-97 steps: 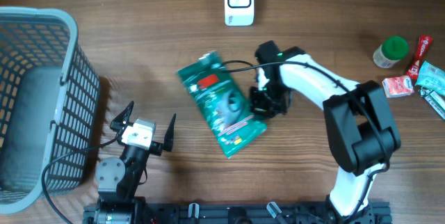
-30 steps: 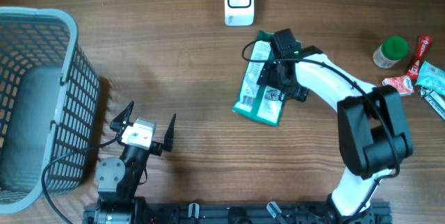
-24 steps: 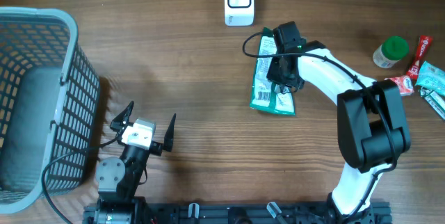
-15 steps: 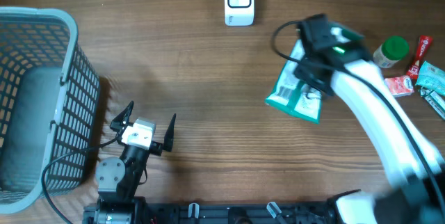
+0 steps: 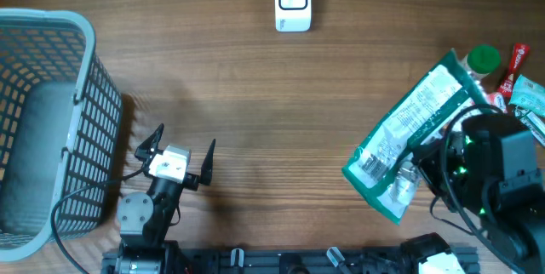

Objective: Scan the item barcode
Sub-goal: 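Lift the glove package and hold it under the scanner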

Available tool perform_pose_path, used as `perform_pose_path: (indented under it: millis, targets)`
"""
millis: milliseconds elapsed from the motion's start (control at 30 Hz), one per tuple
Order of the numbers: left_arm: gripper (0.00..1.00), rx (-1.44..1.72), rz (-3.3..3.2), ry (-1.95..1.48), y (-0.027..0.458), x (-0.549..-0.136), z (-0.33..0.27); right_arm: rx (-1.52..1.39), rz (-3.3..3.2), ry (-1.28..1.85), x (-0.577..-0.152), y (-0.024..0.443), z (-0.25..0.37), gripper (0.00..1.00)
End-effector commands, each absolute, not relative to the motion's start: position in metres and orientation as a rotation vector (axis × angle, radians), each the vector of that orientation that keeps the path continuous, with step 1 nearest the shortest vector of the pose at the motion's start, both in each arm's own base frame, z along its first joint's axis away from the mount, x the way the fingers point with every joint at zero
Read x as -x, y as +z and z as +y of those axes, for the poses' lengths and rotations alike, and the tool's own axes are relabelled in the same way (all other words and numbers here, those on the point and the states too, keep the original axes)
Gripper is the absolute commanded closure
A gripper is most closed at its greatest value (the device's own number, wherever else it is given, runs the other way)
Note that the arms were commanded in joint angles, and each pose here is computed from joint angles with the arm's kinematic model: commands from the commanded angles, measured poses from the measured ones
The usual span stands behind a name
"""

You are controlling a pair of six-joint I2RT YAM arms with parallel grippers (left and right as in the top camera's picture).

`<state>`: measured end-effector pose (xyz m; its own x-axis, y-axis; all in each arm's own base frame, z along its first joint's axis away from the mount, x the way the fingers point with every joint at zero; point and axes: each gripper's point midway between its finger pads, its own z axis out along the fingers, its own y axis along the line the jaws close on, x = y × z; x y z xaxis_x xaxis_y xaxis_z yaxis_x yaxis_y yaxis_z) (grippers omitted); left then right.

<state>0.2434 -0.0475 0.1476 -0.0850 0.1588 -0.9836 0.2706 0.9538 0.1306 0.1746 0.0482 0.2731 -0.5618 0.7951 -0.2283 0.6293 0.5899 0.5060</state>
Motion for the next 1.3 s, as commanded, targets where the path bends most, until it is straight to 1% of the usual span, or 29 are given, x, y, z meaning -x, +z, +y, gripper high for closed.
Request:
perform_pose_path:
  millis: [0, 67, 100, 167, 200, 267, 367, 400, 433, 467, 533, 600, 667, 733, 800, 867, 900, 933, 967, 1000, 1067, 1100, 1200, 1267]
  targets:
    - [0.0, -0.338, 1.662, -0.114, 0.147, -0.242, -0.051, -1.204, 2.428, 0.549, -0.18, 0.267, 0.058, 0.96]
    - [0.0, -0.338, 1.662, -0.114, 0.147, -0.242, -0.051, -1.053, 2.476, 0.516, -0.193, 0.266, 0.062, 0.96]
    - [0.0, -0.338, 1.662, -0.114, 0.147, -0.242, -0.051, -0.762, 2.488, 0.49, -0.214, 0.273, 0.068, 0.96]
    - [0.0, -0.338, 1.662, -0.114, 0.147, -0.242, -0.051, -0.42, 2.403, 0.497, -0.242, 0.295, 0.08, 0.96]
    - [0.0, -0.337, 1.662, -0.113, 0.147, -0.242, -0.05, -0.271, 2.308, 0.531, -0.257, 0.316, 0.09, 0.96]
    - [0.0, -0.338, 1.661, -0.114, 0.147, -0.242, -0.051, -0.163, 2.092, 0.536, -0.284, 0.359, 0.095, 0.96]
    - [0.0, -0.337, 1.662, -0.113, 0.147, -0.242, -0.05, -0.111, 1.821, 0.5, -0.324, 0.416, 0.095, 0.96]
    - [0.0, -0.338, 1.662, -0.114, 0.147, -0.242, -0.051, -0.054, 1.727, 0.478, -0.343, 0.434, 0.101, 0.96]
    - [0.0, -0.338, 1.662, -0.114, 0.147, -0.242, -0.051, 0.049, 1.637, 0.41, -0.361, 0.449, 0.107, 0.96]
    - [0.0, -0.338, 1.662, -0.114, 0.147, -0.242, -0.051, 0.246, 1.54, 0.323, -0.371, 0.462, 0.122, 0.96]
    - [0.0, -0.338, 1.662, -0.114, 0.147, -0.242, -0.051, 0.551, 1.335, 0.206, -0.373, 0.483, 0.149, 0.96]
    - [0.0, -0.338, 1.662, -0.114, 0.147, -0.242, -0.051, 0.578, 1.181, 0.072, -0.379, 0.509, 0.147, 0.95]
    - [0.0, -0.338, 1.662, -0.114, 0.147, -0.242, -0.051, 0.513, 1.138, -0.152, -0.397, 0.519, 0.126, 0.96]
    - [0.0, -0.338, 1.662, -0.114, 0.147, -0.242, -0.051, 0.466, 1.144, -0.415, -0.425, 0.51, 0.11, 0.96]
    - [0.0, -0.338, 1.662, -0.114, 0.147, -0.242, -0.051, 0.405, 1.133, -0.53, -0.448, 0.5, 0.11, 0.96]
    - [0.0, -0.338, 1.662, -0.114, 0.147, -0.242, -0.051, 0.227, 1.078, -0.553, -0.458, 0.502, 0.107, 0.96]
    - [0.0, -0.338, 1.662, -0.114, 0.147, -0.242, -0.051, 0.05, 0.985, -0.544, -0.455, 0.506, 0.101, 0.96]
    - [0.0, -0.338, 1.662, -0.114, 0.147, -0.242, -0.051, -0.015, 0.907, -0.523, -0.454, 0.503, 0.105, 0.96]
    - [0.0, -0.338, 1.662, -0.114, 0.147, -0.242, -0.051, -0.007, 0.842, -0.525, -0.458, 0.491, 0.119, 0.96]
    - [0.0, -0.338, 1.662, -0.114, 0.147, -0.242, -0.051, 0.117, 0.853, -0.581, -0.476, 0.465, 0.143, 0.95]
    - [0.0, -0.338, 1.662, -0.114, 0.147, -0.242, -0.051, 0.248, 0.906, -0.638, -0.503, 0.42, 0.168, 0.96]
    - [0.0, -0.338, 1.662, -0.114, 0.147, -0.242, -0.051, 0.315, 0.925, -0.643, -0.518, 0.389, 0.181, 0.96]
    - [0.0, -0.338, 1.662, -0.114, 0.147, -0.242, -0.051, 0.49, 0.948, -0.609, -0.543, 0.324, 0.214, 0.96]
    - [0.0, -0.338, 1.661, -0.114, 0.147, -0.242, -0.051, 0.563, 0.941, -0.611, -0.549, 0.303, 0.226, 0.95]
